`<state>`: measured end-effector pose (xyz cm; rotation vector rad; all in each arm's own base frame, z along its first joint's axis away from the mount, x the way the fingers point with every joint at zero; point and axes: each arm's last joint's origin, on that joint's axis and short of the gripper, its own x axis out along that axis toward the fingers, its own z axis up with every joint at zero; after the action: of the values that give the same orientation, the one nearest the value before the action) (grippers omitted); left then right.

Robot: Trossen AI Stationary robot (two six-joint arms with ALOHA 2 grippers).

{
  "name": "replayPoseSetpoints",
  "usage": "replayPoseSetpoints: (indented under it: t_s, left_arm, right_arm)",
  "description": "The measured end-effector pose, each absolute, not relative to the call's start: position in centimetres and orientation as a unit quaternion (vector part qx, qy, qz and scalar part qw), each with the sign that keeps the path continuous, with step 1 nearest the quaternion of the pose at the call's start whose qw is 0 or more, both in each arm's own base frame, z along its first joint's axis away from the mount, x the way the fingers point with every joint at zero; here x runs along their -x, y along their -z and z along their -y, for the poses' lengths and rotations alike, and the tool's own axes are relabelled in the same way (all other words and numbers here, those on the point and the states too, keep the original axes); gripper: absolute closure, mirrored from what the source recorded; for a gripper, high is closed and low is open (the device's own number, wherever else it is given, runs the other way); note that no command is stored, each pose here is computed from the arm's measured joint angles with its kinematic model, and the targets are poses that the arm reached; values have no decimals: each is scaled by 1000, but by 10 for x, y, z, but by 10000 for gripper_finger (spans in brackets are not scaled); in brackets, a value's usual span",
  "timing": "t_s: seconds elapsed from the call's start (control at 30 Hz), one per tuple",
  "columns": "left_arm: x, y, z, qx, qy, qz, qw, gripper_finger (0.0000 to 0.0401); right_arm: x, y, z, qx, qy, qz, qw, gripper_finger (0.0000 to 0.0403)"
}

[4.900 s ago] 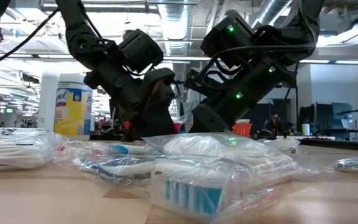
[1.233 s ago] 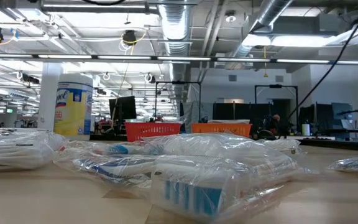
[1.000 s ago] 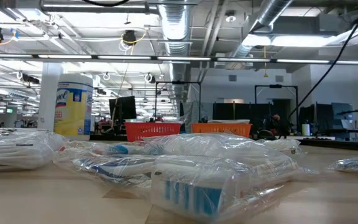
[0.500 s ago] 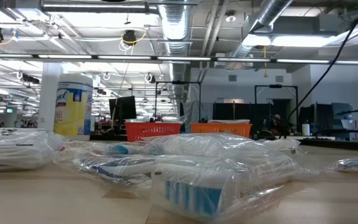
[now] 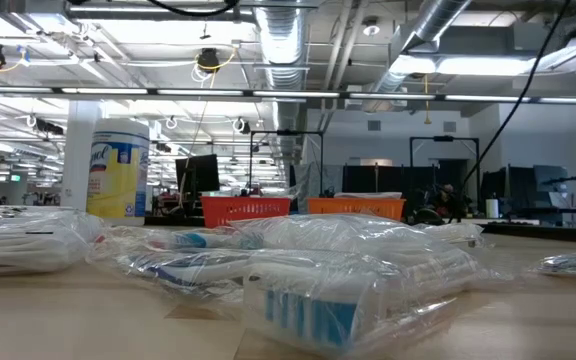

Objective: Pick & Place Travel size toiletries
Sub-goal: Put the black hair comb into the bottom red bin

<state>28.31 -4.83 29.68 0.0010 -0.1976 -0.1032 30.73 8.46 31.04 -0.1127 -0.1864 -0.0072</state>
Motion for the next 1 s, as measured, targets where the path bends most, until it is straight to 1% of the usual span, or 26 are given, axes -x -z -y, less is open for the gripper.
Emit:
replayPoseSetpoints:
  t_s: [0.1,0.2,0.4,0.53,0.63,0.73,1.0]
  left_arm:
    - [-294,-292,48,-7,62,88,994,395]
    - [-299,-293,50,-18,70,92,993,395]
    - [-298,-293,50,-20,71,90,993,395]
    - [-298,-293,50,-19,71,90,993,395]
    - [-298,-293,50,-20,71,90,993,395]
    - [-298,-293,50,-19,71,90,993,395]
    - [-298,-293,50,-16,69,88,994,395]
  right_arm:
    - [-310,-312,-85,53,22,93,994,163]
    - [-308,-311,-85,56,28,81,995,161]
    - [-305,-315,-85,56,28,82,995,173]
    - [-306,-312,-85,58,27,73,995,189]
    - [-306,-313,-85,57,27,75,995,211]
    - [-306,-313,-85,57,27,74,995,243]
    - [-306,-312,-85,63,27,70,995,352]
